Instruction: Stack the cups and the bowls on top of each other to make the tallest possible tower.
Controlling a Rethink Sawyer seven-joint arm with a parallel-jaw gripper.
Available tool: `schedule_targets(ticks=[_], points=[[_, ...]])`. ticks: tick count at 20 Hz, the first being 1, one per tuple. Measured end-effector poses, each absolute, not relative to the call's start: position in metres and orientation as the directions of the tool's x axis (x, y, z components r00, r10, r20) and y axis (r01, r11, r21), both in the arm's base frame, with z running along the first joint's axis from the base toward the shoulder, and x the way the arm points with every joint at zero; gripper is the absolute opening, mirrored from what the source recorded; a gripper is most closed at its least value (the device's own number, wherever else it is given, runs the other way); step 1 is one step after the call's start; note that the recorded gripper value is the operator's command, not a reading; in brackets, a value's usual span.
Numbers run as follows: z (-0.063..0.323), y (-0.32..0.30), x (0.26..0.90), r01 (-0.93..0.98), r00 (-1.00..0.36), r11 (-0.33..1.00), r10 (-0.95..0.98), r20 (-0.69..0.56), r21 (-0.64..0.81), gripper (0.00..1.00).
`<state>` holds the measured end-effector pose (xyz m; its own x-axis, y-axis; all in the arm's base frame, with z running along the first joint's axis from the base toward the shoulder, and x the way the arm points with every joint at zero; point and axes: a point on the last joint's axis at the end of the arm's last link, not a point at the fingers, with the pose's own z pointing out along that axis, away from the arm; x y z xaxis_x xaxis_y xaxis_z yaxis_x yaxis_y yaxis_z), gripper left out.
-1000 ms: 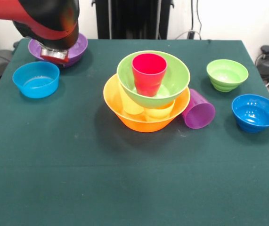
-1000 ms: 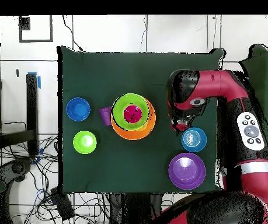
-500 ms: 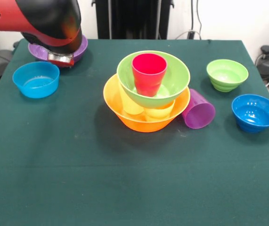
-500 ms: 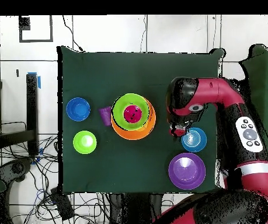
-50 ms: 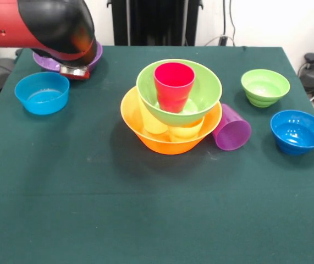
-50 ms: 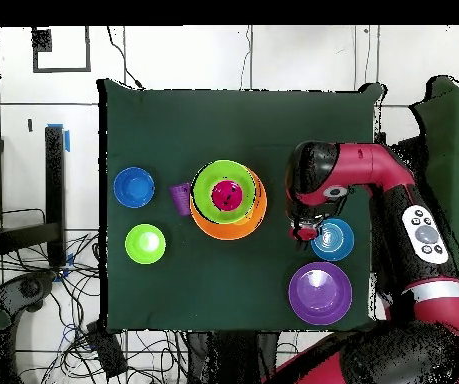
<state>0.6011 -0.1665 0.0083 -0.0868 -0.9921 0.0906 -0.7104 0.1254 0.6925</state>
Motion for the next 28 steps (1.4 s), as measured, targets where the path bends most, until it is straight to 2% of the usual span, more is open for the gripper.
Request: schedule_targets(ticks=[12,28], points=[[-0.016,-0.163,0.587,-0.689,-0.074,0.108,-0.994,0.079,0.717,1.0],[-0.024,-0.169,0.58,-0.679,-0.085,0.111,-0.994,0.073,0.726,1.0]])
